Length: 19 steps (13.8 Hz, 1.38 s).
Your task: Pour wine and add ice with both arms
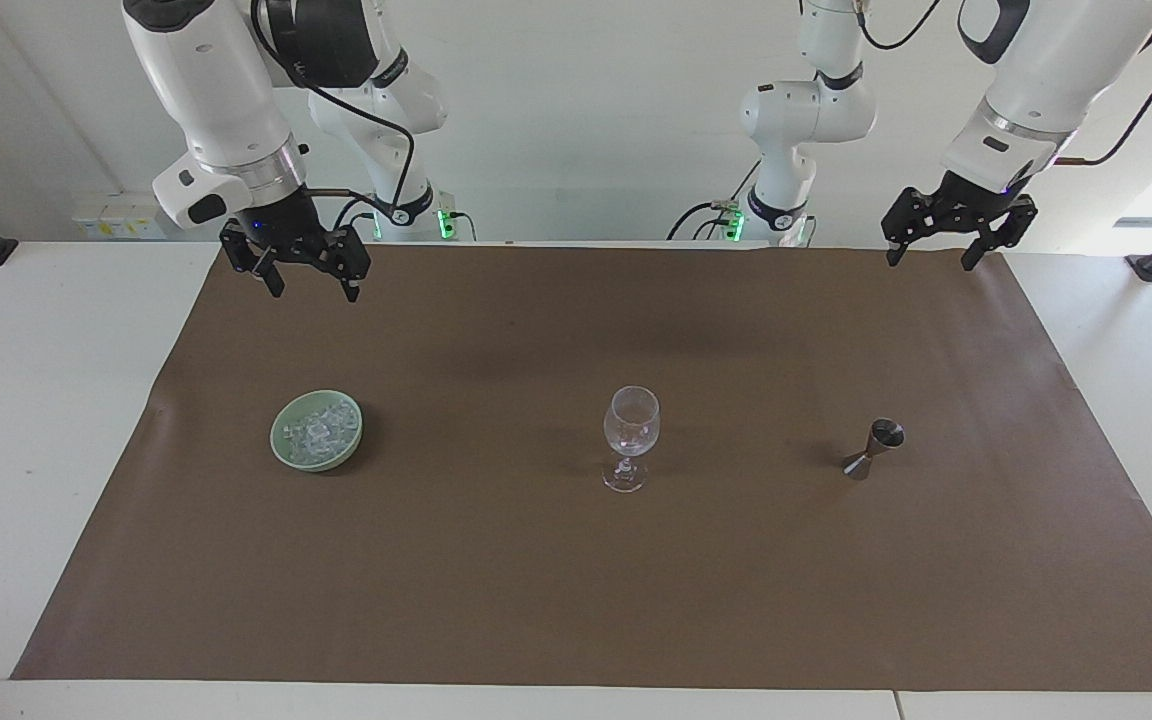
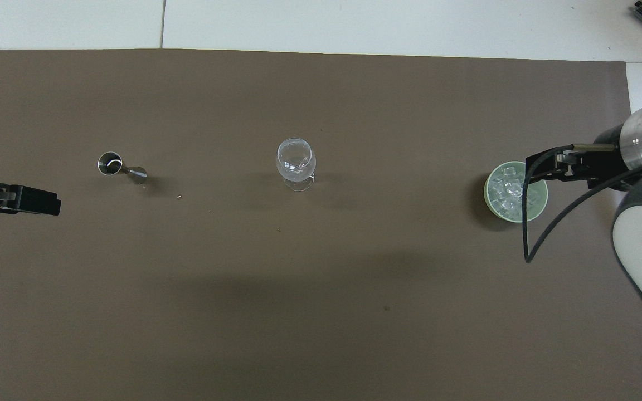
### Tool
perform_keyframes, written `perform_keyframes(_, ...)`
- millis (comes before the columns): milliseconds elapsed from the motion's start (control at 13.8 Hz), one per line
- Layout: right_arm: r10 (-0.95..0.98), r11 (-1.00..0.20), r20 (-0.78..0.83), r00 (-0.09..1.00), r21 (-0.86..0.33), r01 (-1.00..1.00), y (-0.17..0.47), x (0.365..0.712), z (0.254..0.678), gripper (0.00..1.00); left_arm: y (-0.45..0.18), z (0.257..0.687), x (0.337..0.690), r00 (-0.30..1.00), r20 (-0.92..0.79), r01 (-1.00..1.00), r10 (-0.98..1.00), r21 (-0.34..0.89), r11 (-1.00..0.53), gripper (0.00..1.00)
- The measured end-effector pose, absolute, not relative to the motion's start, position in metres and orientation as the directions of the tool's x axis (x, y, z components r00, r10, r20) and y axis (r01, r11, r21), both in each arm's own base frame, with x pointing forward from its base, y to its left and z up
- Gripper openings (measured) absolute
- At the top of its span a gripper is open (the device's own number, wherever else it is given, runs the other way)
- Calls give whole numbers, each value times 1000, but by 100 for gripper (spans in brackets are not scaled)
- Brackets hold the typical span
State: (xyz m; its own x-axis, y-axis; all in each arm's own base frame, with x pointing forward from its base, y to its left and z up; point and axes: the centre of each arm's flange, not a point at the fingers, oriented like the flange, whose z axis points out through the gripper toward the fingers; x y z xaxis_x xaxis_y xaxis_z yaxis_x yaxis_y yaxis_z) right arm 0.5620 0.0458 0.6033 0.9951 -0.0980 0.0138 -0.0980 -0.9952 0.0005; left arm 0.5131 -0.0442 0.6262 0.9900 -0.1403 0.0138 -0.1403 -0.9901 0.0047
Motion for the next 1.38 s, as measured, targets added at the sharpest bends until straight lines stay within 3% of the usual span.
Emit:
perform_keyframes(871,-98,-995,14,995,1,-98,46,562,603,100,-48,627,514,994,31,-102,-102,5,-995,100)
perform_keyframes(1379,-98,-995,14,995,1,-98,46,562,603,100,-43,609,503,983,-14,184,184,51,-982,100)
